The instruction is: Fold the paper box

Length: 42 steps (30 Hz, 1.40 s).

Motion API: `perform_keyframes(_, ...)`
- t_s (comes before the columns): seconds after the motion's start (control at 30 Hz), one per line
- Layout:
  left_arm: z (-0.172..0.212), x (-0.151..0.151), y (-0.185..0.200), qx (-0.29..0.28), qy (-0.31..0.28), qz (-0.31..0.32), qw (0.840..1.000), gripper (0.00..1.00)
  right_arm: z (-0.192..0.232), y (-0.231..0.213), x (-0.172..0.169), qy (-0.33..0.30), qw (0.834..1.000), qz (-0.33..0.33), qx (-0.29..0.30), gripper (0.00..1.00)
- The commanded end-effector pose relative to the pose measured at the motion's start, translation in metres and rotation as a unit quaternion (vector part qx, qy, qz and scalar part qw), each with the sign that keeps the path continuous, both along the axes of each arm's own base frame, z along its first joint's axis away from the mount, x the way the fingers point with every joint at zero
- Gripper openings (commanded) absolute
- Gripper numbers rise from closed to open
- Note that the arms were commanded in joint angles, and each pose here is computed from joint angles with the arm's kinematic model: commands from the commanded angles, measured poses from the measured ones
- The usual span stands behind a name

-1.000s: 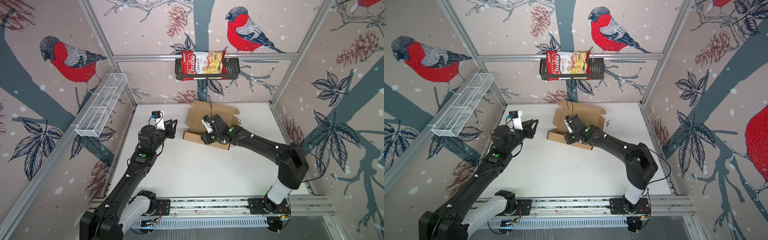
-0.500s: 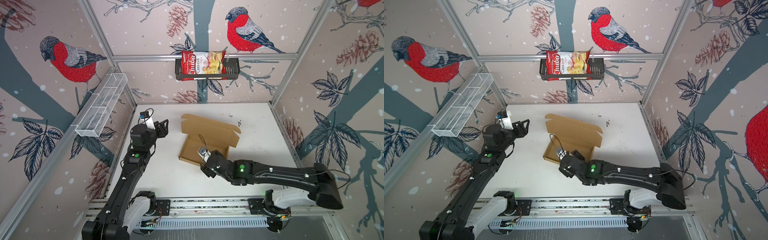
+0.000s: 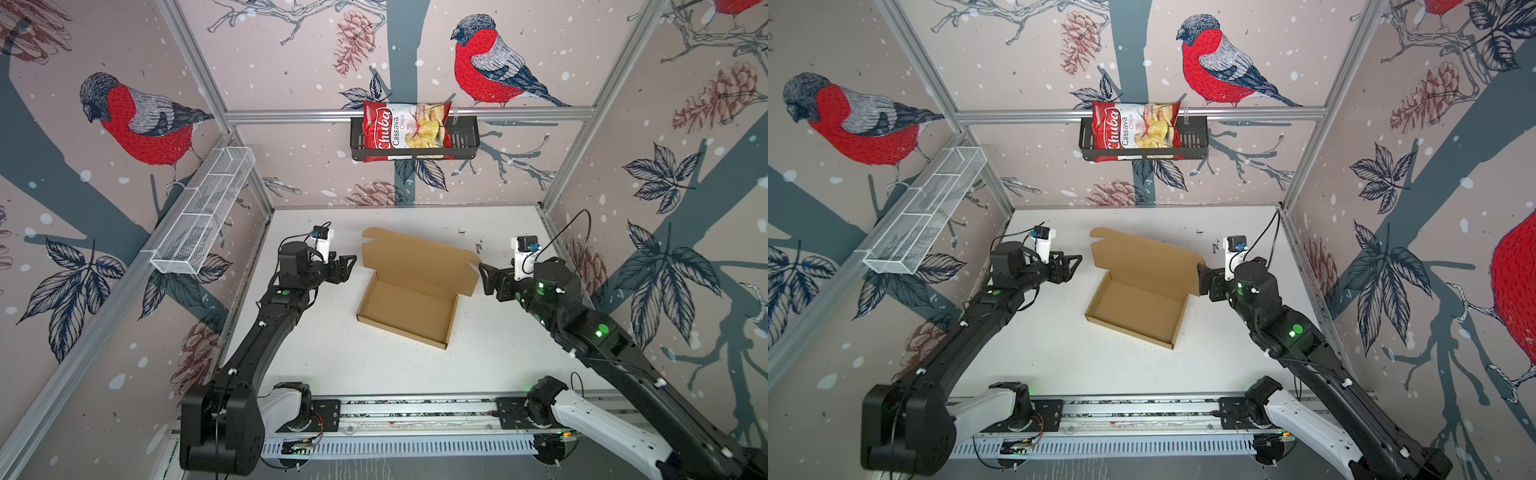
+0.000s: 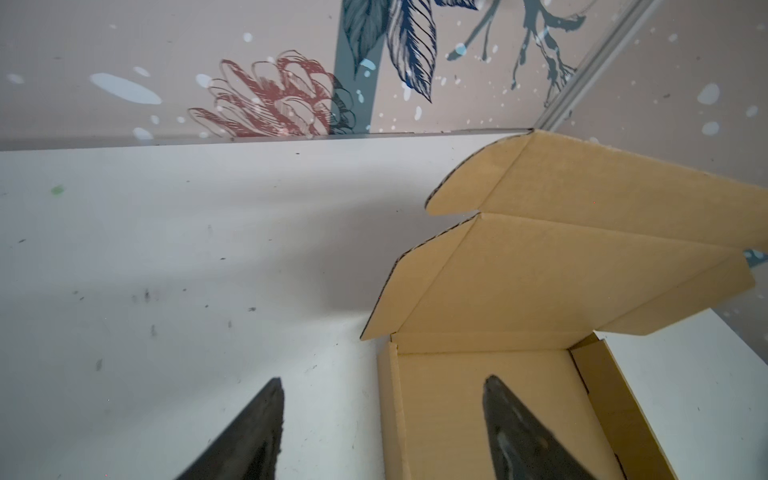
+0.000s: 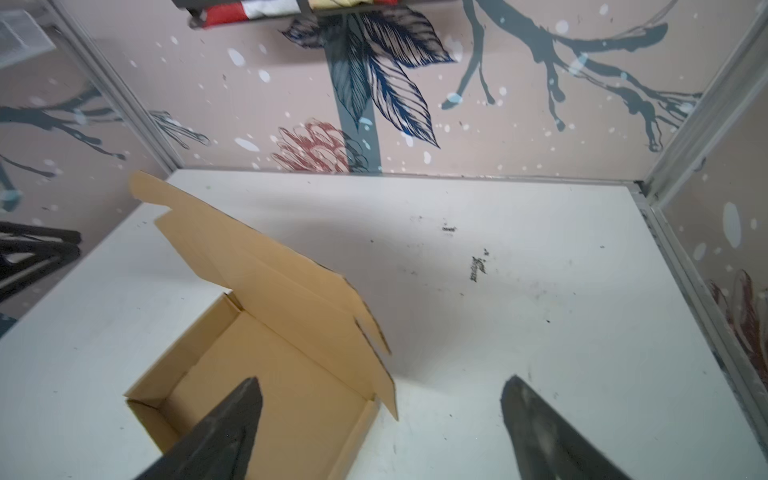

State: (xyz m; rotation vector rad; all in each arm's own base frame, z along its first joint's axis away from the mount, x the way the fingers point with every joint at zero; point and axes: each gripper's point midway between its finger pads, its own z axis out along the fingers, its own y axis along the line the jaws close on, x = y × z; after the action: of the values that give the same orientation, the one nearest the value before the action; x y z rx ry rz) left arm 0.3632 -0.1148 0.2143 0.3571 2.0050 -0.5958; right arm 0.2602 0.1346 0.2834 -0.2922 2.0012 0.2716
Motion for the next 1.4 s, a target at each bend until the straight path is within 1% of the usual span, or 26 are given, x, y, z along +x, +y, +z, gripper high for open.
perform_keyframes(0.0,0.000,0.007,-0.014,0.027,-0.020,-0.073,0.997,0.77,-0.028,0.013,0.002,0.032,0.996,0.063,-0.048,0.91)
perform_keyframes(0.1,-0.010,0.018,-0.017,0.050,-0.003,-0.096,0.994,0.77,-0.046,0.015,0.022,0.038,0.995,0.061,-0.075,0.91)
perform_keyframes(0.2,-0.024,0.023,-0.024,0.057,0.015,-0.132,0.990,0.77,-0.054,0.014,0.035,0.037,0.995,0.067,-0.065,0.89)
perform_keyframes(0.23,-0.020,0.027,-0.027,0.057,0.009,-0.146,0.988,0.76,-0.055,0.015,0.037,0.034,0.995,0.075,-0.059,0.88)
perform_keyframes(0.33,-0.029,0.033,-0.034,0.056,0.018,-0.176,0.983,0.74,-0.067,0.023,0.037,0.037,0.992,0.111,-0.051,0.86)
perform_keyframes(0.47,-0.038,0.042,-0.037,0.062,0.032,-0.198,0.978,0.69,-0.077,0.034,0.035,0.036,0.986,0.156,-0.038,0.80)
perform_keyframes(0.6,-0.036,0.047,-0.043,0.049,0.018,-0.215,0.975,0.64,-0.084,0.037,0.038,0.040,0.984,0.170,-0.044,0.75)
perform_keyframes(0.7,-0.032,0.049,-0.049,0.036,0.010,-0.224,0.974,0.54,-0.090,0.041,0.039,0.051,0.981,0.181,-0.044,0.67)
perform_keyframes(0.77,-0.033,0.046,-0.056,0.036,0.011,-0.237,0.971,0.44,-0.094,0.043,0.040,0.059,0.980,0.183,-0.044,0.59)
perform_keyframes(0.83,-0.038,0.043,-0.063,0.041,0.015,-0.242,0.969,0.38,-0.097,0.042,0.041,0.063,0.981,0.178,-0.047,0.50)
perform_keyframes(0.9,-0.043,0.042,-0.067,0.046,0.019,-0.242,0.969,0.29,-0.098,0.041,0.042,0.061,0.982,0.172,-0.047,0.42)
perform_keyframes(0.97,-0.046,0.042,-0.070,0.048,0.024,-0.243,0.969,0.18,-0.098,0.040,0.043,0.059,0.983,0.168,-0.047,0.35)
perform_keyframes(1.07,-0.045,0.046,-0.068,0.052,0.026,-0.228,0.972,0.00,-0.096,0.042,0.045,0.053,0.985,0.161,-0.041,0.27)
perform_keyframes(1.2,-0.032,0.049,-0.070,0.037,0.012,-0.208,0.977,0.00,-0.093,0.044,0.050,0.042,0.988,0.145,-0.035,0.16)
perform_keyframes(1.27,-0.026,0.049,-0.071,0.032,-0.001,-0.198,0.980,0.00,-0.089,0.046,0.053,0.033,0.990,0.135,-0.033,0.13)
perform_keyframes(1.37,-0.015,0.052,-0.068,0.022,-0.020,-0.172,0.985,0.00,-0.079,0.045,0.062,0.006,0.993,0.111,-0.037,0.13)
